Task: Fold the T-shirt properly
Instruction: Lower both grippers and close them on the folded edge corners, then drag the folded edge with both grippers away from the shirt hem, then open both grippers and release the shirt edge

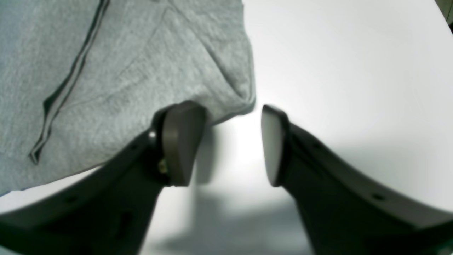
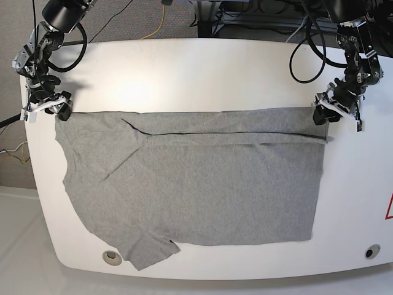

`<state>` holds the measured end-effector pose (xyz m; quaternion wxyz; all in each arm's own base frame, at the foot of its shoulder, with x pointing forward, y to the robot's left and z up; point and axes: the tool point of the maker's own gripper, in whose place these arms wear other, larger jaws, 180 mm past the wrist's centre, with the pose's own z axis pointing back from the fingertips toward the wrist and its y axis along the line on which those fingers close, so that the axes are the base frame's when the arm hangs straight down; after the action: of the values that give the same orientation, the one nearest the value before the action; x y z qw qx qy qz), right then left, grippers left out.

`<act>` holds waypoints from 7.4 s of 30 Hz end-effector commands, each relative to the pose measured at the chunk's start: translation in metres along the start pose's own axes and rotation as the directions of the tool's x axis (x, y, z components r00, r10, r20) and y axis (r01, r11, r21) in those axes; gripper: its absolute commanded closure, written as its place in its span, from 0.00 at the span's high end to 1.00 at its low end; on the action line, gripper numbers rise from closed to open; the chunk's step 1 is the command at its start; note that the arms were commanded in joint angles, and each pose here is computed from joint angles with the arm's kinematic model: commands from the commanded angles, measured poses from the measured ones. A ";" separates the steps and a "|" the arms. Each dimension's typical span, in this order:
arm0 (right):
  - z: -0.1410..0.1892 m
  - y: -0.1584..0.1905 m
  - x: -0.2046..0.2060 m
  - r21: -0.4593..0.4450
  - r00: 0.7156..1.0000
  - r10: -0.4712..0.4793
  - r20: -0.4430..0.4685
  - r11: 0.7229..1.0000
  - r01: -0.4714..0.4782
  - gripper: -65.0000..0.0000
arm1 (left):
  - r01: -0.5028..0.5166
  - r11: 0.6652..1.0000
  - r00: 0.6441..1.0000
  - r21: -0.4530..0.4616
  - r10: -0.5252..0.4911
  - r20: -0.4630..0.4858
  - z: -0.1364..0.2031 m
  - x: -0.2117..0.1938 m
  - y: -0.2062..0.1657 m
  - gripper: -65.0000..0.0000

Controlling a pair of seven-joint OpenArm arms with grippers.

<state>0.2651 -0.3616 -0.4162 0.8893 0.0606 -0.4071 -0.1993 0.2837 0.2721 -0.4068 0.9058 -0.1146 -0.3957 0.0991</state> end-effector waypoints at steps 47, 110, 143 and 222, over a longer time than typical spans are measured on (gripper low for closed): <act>-0.009 0.006 0.019 0.026 0.999 0.017 0.034 0.999 -0.018 0.00 | 0.019 1.000 1.000 -0.025 -0.019 -0.001 -0.007 0.006 -0.008 0.00; 0.101 -0.022 -0.076 -0.076 0.967 0.203 -0.154 0.973 -0.216 0.00 | 0.140 0.988 0.968 0.066 -0.123 -0.218 0.069 -0.096 0.027 0.00; 0.135 -0.034 -0.063 -0.129 0.982 0.172 -0.080 0.975 -0.182 0.00 | 0.182 0.979 0.970 0.086 -0.165 -0.176 0.092 -0.076 0.028 0.00; 0.108 0.016 0.072 -0.104 0.917 0.361 0.169 0.932 -0.348 0.53 | 0.306 0.926 0.929 0.222 -0.341 0.141 0.085 0.096 0.022 0.48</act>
<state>0.2183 -0.3676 -0.3109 0.8840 -0.0557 -0.4586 -0.0721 0.2765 0.3282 -0.3035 0.8854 0.0412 -0.4629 0.0066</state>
